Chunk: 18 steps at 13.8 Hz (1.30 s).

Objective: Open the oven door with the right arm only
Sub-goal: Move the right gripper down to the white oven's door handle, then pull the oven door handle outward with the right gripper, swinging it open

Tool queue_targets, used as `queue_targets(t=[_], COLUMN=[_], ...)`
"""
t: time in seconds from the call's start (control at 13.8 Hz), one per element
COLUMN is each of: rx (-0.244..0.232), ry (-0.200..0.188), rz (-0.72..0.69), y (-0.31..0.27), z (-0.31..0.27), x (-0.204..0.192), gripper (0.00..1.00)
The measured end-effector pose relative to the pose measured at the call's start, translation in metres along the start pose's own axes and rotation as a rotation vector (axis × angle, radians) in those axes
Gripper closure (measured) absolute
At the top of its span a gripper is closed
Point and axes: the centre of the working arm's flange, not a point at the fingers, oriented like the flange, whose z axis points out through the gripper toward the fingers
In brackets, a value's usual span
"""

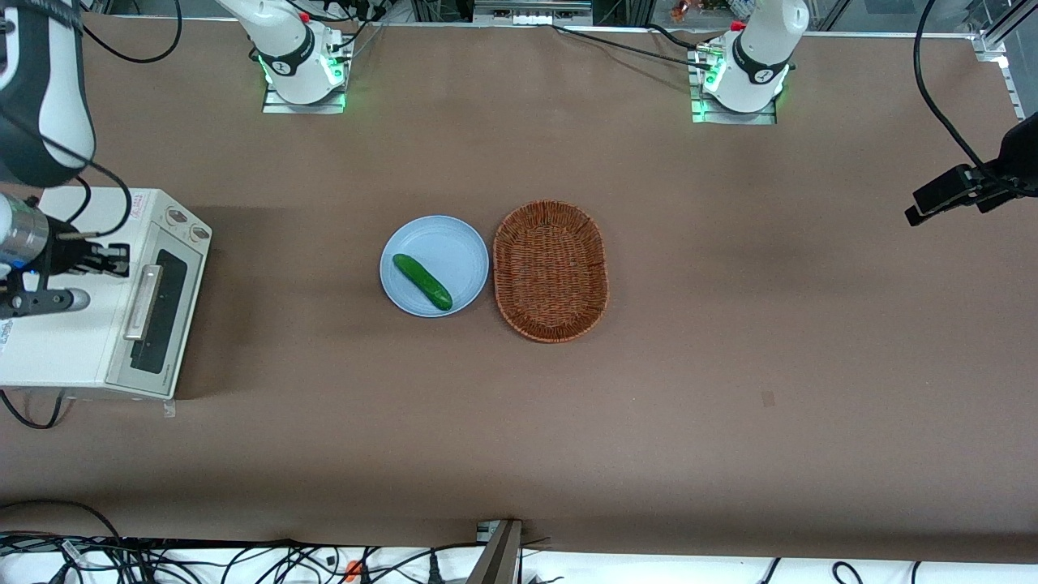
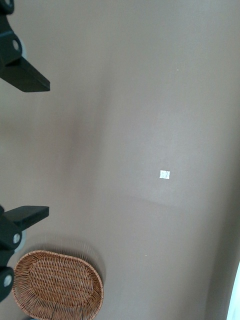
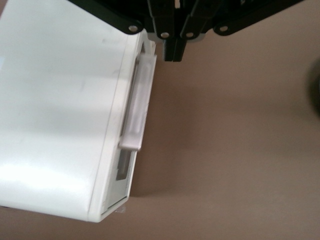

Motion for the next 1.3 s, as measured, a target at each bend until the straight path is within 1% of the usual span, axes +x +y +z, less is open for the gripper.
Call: queue_targets(t=[0.14,0.29,0.72,1.16,1.3], rx=[-0.008,-0.01,-0.015,-0.016,-0.018], ry=[-0.007,-0.02,-0.015,-0.034,-0.028], rz=[0.015,0.022,0.032,0.04,0.04], y=[0.01,0.012,0.017,0.023,0.023], z=[0.03,0.047,0.051,0.073,0.075], x=[0.012,0.019,0.022,0.027,0.028], gripper=[0.99,0.99,0.99,0.99,0.99])
